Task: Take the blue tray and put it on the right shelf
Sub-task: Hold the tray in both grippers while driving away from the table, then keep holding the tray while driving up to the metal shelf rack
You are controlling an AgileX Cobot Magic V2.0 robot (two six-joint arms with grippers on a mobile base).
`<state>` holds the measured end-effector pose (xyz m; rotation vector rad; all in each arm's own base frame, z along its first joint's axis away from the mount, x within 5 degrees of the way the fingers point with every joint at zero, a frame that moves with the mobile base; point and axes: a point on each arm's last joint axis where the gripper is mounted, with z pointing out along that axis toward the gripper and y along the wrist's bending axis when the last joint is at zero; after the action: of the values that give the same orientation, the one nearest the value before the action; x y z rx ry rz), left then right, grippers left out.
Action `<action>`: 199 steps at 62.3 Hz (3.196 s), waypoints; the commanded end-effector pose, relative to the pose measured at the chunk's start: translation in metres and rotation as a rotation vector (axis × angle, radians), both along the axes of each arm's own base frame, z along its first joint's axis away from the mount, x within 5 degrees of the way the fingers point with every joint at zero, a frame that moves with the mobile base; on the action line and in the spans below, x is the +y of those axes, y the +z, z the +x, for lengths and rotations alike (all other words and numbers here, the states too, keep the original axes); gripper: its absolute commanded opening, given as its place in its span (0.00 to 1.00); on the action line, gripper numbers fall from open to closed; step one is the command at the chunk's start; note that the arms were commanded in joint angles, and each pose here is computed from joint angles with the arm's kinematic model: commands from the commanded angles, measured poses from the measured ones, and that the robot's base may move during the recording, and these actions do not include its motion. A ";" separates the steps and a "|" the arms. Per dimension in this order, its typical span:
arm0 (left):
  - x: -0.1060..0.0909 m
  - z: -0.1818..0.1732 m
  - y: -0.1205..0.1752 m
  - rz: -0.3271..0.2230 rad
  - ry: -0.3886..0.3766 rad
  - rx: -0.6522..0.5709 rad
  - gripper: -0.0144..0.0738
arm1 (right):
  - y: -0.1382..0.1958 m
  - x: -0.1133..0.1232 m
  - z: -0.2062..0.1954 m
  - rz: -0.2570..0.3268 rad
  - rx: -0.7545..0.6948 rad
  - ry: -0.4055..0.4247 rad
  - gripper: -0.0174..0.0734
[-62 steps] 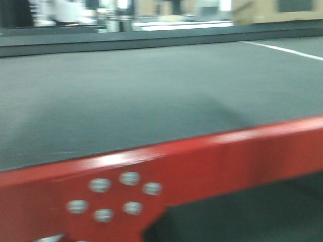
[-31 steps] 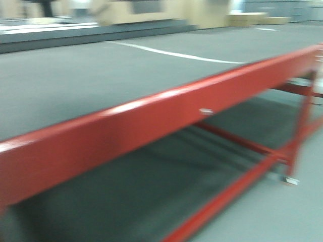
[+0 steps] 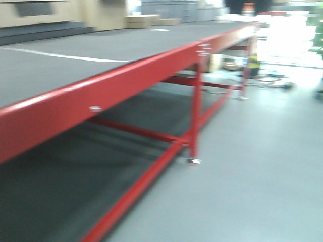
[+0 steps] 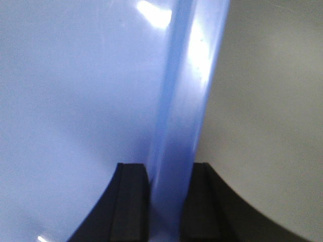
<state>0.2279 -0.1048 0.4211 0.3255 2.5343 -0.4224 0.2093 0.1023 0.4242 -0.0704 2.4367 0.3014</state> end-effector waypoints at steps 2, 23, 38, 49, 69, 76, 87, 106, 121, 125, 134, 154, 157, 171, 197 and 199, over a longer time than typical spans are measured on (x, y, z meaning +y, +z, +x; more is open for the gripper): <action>0.010 -0.011 0.012 0.083 -0.016 -0.038 0.11 | 0.018 -0.012 -0.004 -0.066 -0.120 -0.011 0.25; 0.010 -0.011 0.012 0.083 -0.016 -0.038 0.11 | 0.018 -0.012 -0.004 -0.066 -0.120 -0.011 0.25; 0.010 -0.011 0.012 0.083 -0.016 -0.038 0.11 | 0.018 -0.012 -0.004 -0.066 -0.120 -0.011 0.25; 0.010 -0.011 0.012 0.083 -0.016 -0.038 0.11 | 0.018 -0.012 -0.004 -0.066 -0.120 -0.011 0.25; 0.010 -0.011 0.012 0.083 -0.016 -0.038 0.11 | 0.018 -0.012 -0.004 -0.066 -0.120 -0.011 0.25; 0.010 -0.011 0.012 0.083 -0.016 -0.038 0.11 | 0.018 -0.012 -0.004 -0.066 -0.120 -0.011 0.25; 0.009 -0.011 0.012 0.075 -0.019 -0.035 0.11 | 0.018 -0.012 -0.004 -0.066 -0.120 -0.011 0.25; 0.007 -0.012 0.013 0.047 -0.029 -0.025 0.11 | 0.018 -0.012 -0.004 -0.066 -0.120 -0.011 0.25; 0.007 -0.012 0.013 0.047 -0.029 -0.025 0.11 | 0.018 -0.012 -0.004 -0.066 -0.120 -0.011 0.25; 0.007 -0.012 0.013 0.047 -0.029 -0.025 0.11 | 0.018 -0.012 -0.004 -0.066 -0.120 -0.011 0.25; 0.007 -0.012 0.013 0.047 -0.029 -0.025 0.11 | 0.018 -0.012 -0.004 -0.066 -0.120 -0.011 0.25; 0.007 -0.012 0.013 0.047 -0.029 -0.025 0.11 | 0.018 -0.012 -0.004 -0.066 -0.121 -0.011 0.25; 0.007 -0.012 0.013 0.047 -0.029 -0.025 0.11 | 0.018 -0.012 -0.004 -0.065 -0.123 -0.010 0.25; 0.007 -0.012 0.013 0.047 -0.029 -0.025 0.11 | 0.018 -0.012 -0.004 -0.064 -0.124 -0.010 0.25; 0.007 -0.012 0.013 0.047 -0.029 -0.025 0.11 | 0.018 -0.012 -0.004 -0.064 -0.124 -0.010 0.25; 0.007 -0.012 0.013 0.047 -0.029 -0.025 0.11 | 0.018 -0.012 -0.004 -0.064 -0.124 -0.010 0.25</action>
<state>0.2269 -0.1060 0.4211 0.3270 2.5407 -0.4422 0.2088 0.1016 0.4238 -0.0704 2.4430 0.2934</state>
